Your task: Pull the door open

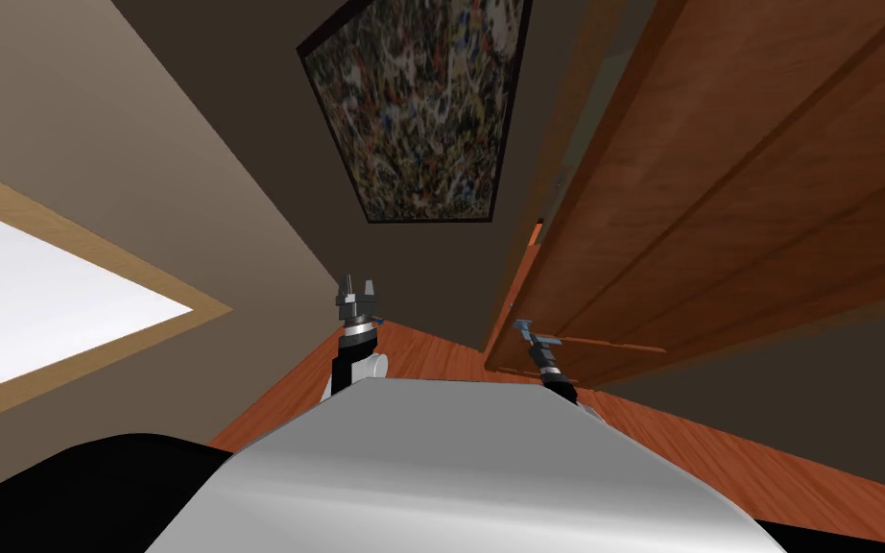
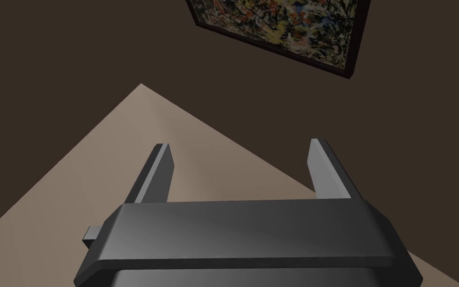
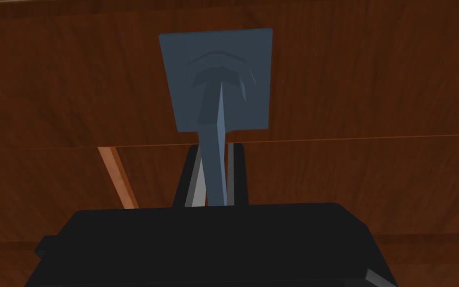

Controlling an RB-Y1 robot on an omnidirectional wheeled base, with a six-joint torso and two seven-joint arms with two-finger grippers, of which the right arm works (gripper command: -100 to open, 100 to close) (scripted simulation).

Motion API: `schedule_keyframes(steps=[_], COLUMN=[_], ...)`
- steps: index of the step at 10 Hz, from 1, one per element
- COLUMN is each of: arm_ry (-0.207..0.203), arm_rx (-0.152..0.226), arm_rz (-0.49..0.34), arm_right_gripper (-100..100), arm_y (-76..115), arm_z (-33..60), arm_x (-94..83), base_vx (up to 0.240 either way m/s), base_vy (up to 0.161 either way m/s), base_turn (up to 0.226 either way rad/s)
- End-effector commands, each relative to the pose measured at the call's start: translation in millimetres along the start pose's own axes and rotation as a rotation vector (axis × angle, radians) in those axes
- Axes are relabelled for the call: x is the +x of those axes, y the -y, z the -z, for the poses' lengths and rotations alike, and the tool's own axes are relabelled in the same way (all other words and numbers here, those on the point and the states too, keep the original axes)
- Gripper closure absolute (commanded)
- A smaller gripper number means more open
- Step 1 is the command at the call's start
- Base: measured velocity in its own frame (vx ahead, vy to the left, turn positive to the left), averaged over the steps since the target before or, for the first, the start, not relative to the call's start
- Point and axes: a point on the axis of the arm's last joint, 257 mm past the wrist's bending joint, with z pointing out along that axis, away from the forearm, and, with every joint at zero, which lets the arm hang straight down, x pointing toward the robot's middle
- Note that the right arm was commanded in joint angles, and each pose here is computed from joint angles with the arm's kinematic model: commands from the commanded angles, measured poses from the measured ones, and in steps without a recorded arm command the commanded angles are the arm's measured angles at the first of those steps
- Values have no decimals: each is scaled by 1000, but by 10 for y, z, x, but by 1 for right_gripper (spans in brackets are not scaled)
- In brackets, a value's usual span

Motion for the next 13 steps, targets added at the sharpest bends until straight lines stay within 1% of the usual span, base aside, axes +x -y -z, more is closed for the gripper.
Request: schedule_keyframes(steps=[1, 2, 3, 4, 10, 11, 12, 13], arm_ry=[-25, -16, -35, -35, -97, -95, -108, -111], arm_rx=[0, 2, 5, 5, 0, 1, 3, 3], arm_rz=[-2, -2, -3, -3, -2, -5, -6, -6], arm_right_gripper=[100, 100, 100, 100, 100, 100, 100, 100], arm_y=[-2, 9, 30, 30, 2, 15, 27, 26], arm_z=[54, 32, 168, 168, 566, 513, 627, 651], arm_x=[-4, 9, -15, -15, -134, -89, -101, -108], base_vx=[-237, -105, -157, -178, -189, -112, -183, -221], base_vy=[-67, -24, -44, -69, -58, -19, -39, -80], base_turn=[122, 28, 201, 115, 142, 26, 181, 177])
